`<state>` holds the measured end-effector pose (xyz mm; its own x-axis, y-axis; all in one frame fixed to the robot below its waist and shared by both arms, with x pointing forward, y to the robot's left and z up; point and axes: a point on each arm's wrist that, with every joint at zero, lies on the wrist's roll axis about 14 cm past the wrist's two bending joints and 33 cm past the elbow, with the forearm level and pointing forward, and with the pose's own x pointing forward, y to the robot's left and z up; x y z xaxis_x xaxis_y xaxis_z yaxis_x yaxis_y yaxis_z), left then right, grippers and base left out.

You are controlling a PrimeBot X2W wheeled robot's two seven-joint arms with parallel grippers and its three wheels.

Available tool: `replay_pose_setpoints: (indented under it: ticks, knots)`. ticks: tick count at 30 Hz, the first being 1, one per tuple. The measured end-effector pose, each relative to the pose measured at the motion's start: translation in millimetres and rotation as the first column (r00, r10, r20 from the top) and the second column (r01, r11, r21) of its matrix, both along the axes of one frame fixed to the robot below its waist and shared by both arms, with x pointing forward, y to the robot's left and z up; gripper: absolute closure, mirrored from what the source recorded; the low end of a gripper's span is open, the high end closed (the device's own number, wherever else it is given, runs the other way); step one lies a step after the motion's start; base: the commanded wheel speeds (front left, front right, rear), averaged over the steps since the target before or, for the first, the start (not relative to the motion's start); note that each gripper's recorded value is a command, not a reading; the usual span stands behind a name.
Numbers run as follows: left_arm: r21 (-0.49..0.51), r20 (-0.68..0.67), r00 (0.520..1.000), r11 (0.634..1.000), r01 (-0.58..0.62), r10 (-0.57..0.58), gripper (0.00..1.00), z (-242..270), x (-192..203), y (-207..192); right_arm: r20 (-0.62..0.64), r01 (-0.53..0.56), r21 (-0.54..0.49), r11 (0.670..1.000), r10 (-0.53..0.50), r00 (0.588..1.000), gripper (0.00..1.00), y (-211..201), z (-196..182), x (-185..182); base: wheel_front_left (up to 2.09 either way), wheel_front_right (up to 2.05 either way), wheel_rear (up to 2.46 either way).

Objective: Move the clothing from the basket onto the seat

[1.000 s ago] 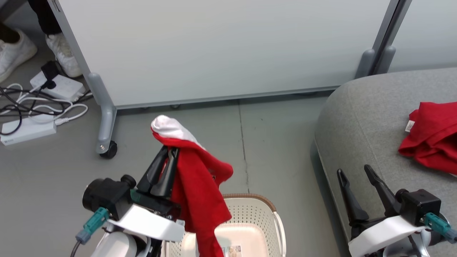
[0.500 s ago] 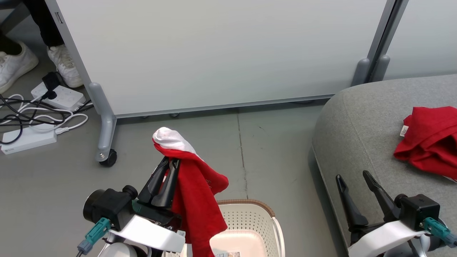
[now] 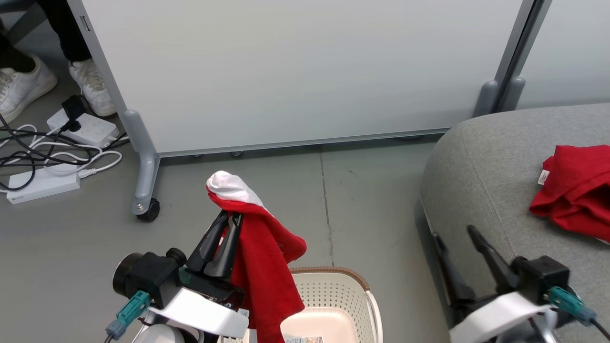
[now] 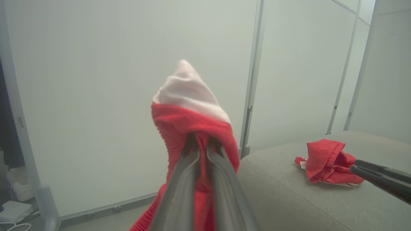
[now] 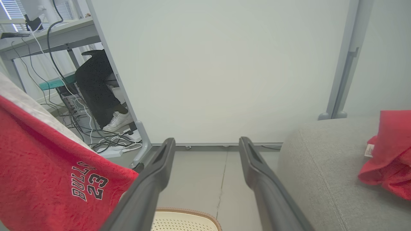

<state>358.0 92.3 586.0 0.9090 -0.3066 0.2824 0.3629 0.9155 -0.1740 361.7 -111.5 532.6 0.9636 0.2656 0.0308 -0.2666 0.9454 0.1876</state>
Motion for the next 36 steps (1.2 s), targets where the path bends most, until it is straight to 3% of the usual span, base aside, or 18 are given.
replay_pose_setpoints:
  ticks: [4, 8, 11, 17, 22, 28, 29, 30, 36]
  knots:
    - [0.002, 0.01, 1.0, 1.0, 0.001, -0.001, 1.0, 3.1, 0.4, 0.9, 0.022, -0.108, 0.012, 0.994, 0.108, 0.994, 0.0, 36.1, 8.8, 1.5, 0.0, 0.0, 0.0]
    - [0.0, 0.014, 1.0, 1.0, 0.002, -0.002, 1.0, 4.7, 0.5, 0.9, 0.021, -0.284, 0.038, 0.958, 0.283, 0.959, 0.0, 93.5, 11.6, -6.4, 0.0, 0.0, 0.0]
    - [-0.001, 0.022, 1.0, 1.0, 0.003, -0.003, 1.0, 7.5, 1.9, 1.2, 0.018, -0.415, 0.061, 0.908, 0.415, 0.91, 0.0, 135.5, 12.3, -17.7, 0.0, 0.0, 0.0]
    - [0.001, 0.032, 0.999, 1.0, 0.003, -0.003, 1.0, 10.2, 1.7, 1.8, 0.024, -0.625, 0.093, 0.775, 0.625, 0.78, 0.0, 202.0, 14.4, -45.1, 0.0, 0.0, 0.0]
    - [0.0, 0.026, 1.0, 1.0, 0.01, -0.01, 1.0, 8.5, -0.2, 0.1, 0.014, -0.704, 0.084, 0.705, 0.706, 0.708, 0.0, 228.4, 9.8, -51.8, 0.0, 0.0, 0.0]
    - [0.0, 0.023, 1.0, 1.0, 0.016, -0.016, 1.0, 7.4, 1.2, -0.7, -0.007, -0.726, 0.06, 0.685, 0.728, 0.686, 0.0, 237.6, 1.2, -38.2, 0.0, 0.0, 0.0]
    - [-0.001, 0.022, 1.0, 1.0, 0.016, -0.016, 1.0, 7.1, 1.2, -0.9, -0.014, -0.727, 0.062, 0.684, 0.729, 0.685, 0.56, 238.2, -0.3, -37.0, 0.0, 0.0, 0.0]
    - [-0.001, 0.022, 1.0, 1.0, 0.017, -0.017, 1.0, 6.9, 1.2, -1.3, -0.018, -0.727, 0.062, 0.684, 0.729, 0.684, 1.0, 238.3, -1.4, -35.9, 0.0, 0.0, 0.0]
    - [0.001, 0.023, 0.999, 1.0, 0.023, -0.023, 1.0, 7.1, 0.8, -2.7, -0.015, -0.719, 0.066, 0.691, 0.722, 0.692, 1.0, 236.8, -1.6, -29.7, 0.0, 0.0, 0.0]
